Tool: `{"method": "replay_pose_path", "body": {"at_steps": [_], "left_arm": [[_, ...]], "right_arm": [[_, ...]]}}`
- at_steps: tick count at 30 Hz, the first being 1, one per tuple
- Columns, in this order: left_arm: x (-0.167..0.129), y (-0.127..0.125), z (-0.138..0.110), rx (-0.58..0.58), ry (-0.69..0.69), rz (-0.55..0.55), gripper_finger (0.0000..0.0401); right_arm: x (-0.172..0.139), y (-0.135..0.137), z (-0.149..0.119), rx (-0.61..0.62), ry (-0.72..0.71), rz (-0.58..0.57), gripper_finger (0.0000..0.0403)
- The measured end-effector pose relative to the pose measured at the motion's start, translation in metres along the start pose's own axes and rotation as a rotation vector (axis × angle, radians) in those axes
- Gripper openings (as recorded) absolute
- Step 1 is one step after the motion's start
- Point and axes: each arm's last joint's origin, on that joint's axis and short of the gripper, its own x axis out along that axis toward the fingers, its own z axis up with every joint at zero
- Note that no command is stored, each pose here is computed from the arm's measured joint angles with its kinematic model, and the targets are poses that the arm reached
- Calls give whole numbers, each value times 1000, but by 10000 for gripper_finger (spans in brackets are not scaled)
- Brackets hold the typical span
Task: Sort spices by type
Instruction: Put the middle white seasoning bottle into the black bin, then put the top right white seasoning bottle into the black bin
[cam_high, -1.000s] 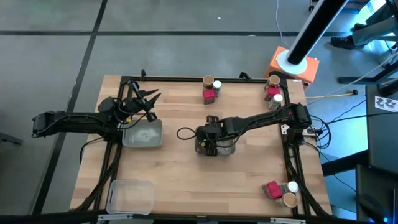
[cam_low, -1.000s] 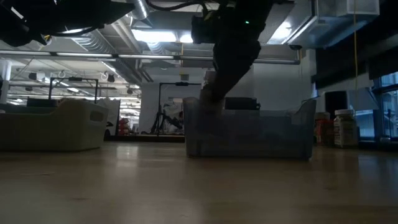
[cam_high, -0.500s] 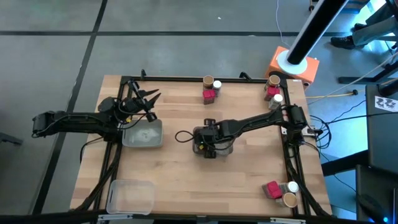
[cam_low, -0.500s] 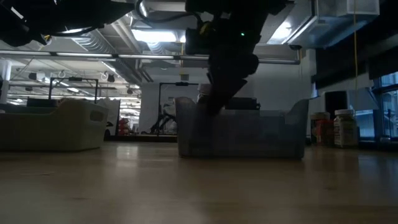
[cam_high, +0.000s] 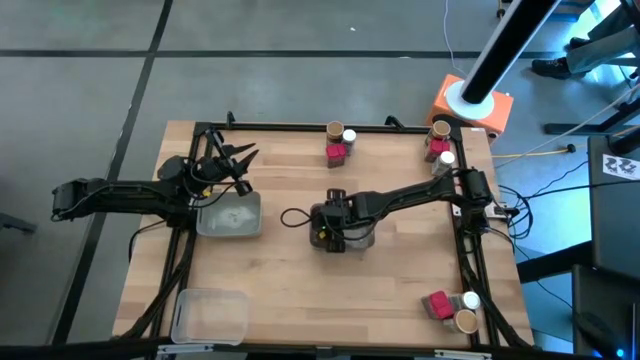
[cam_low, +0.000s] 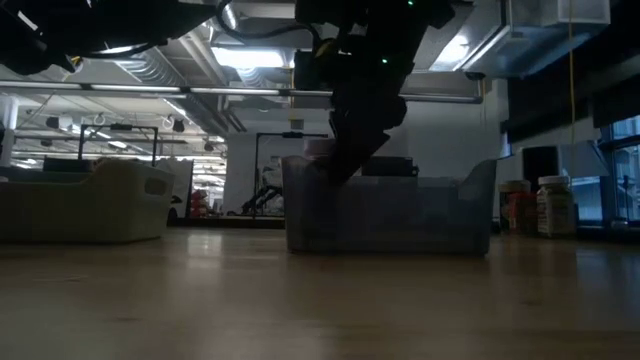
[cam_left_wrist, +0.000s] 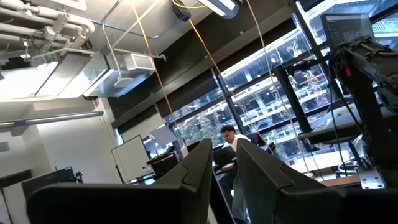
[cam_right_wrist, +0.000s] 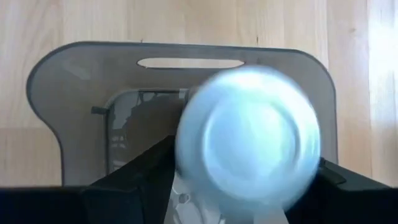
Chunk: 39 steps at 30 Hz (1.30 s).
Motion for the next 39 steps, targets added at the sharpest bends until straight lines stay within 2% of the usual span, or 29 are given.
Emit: {"method": "replay_pose_path", "body": {"at_steps": [15,21,31,39], "left_arm": [[0,0,0,0,1,-1,68],[0,0,0,0,1,-1,68],[0,0,0,0,2,-1,68],[0,0,0,0,3,-2,68]], "right_arm": [[-5,-1,2,11,-26,2,261],[-32,-6,4,41,-73,5,261],[-93,-21,-13,84,-33,-5,261],[-150,-38,-38,152,-27,-171,261]]}}
